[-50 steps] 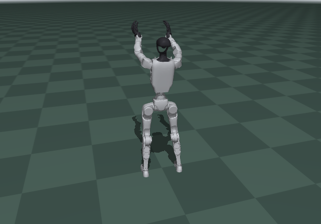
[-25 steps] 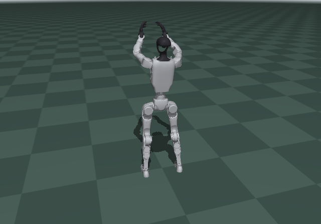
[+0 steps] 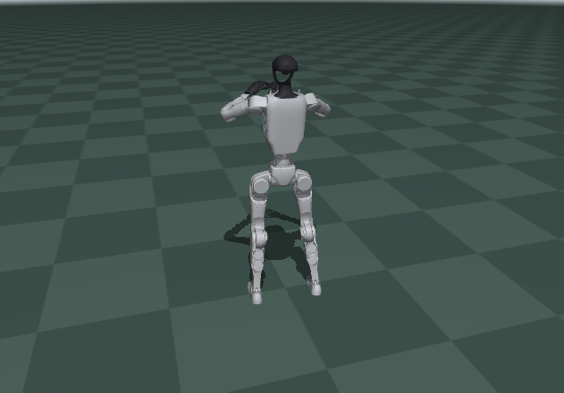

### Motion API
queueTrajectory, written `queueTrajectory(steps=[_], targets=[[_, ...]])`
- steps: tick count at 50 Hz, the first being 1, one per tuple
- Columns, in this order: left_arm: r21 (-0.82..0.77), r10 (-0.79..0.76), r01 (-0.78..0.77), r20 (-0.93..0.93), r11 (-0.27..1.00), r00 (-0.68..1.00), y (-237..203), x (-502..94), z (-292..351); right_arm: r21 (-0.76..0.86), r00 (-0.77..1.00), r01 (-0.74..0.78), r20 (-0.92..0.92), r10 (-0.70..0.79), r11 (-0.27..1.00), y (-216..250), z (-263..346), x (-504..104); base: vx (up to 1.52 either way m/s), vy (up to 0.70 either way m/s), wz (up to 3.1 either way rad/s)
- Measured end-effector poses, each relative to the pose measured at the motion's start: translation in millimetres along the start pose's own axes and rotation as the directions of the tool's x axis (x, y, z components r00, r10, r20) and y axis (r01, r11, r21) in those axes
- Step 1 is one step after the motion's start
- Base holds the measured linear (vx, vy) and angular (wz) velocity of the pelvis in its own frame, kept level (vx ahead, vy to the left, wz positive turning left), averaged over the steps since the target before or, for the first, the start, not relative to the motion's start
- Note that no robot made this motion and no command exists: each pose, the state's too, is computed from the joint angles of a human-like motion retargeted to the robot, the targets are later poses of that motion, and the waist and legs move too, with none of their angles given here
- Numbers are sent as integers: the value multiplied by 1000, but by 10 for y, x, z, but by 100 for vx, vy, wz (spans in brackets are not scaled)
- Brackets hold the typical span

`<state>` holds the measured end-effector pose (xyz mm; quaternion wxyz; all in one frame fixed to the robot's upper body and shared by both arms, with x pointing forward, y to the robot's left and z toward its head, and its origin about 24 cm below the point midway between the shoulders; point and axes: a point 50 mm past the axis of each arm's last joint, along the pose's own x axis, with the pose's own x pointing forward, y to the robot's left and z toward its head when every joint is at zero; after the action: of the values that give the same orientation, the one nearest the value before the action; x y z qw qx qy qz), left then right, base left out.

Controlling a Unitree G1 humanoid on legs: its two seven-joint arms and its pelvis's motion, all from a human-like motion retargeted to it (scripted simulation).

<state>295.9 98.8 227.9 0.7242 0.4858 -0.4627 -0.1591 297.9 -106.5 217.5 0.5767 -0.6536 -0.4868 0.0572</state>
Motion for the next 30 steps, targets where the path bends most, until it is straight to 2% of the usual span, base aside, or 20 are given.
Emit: queueTrajectory(steps=[5,10,13,18,20,23,27,30], targets=[[7,-201,204,-148,979,968,-670,-285,-218,11,970,-230,-79,230,973,649,72,-310,0,0,0],[-48,-441,446,-286,894,851,-1470,-739,-295,120,846,-513,-94,524,850,1350,356,-686,-1,0,-1],[-67,-526,540,-357,839,772,-1727,-864,-367,131,769,-621,-93,633,773,1583,418,-770,-4,-1,-3],[-197,-652,647,-464,736,600,-2142,-1172,-333,226,633,-737,-101,768,637,1886,640,-993,0,0,0],[-261,-663,633,-500,729,558,-2216,-1238,-323,316,618,-718,-123,776,621,1916,677,-1016,0,0,0],[-333,-597,503,-554,797,580,-2159,-1254,-353,495,675,-558,-195,711,666,1813,620,-961,0,0,0],[-422,-412,153,-636,894,653,-1861,-1328,-343,680,762,-201,-344,549,705,1442,468,-975,0,0,0],[-473,-257,-160,-697,866,669,-1487,-1263,-413,712,797,42,-447,407,701,1065,217,-919,0,0,0]])
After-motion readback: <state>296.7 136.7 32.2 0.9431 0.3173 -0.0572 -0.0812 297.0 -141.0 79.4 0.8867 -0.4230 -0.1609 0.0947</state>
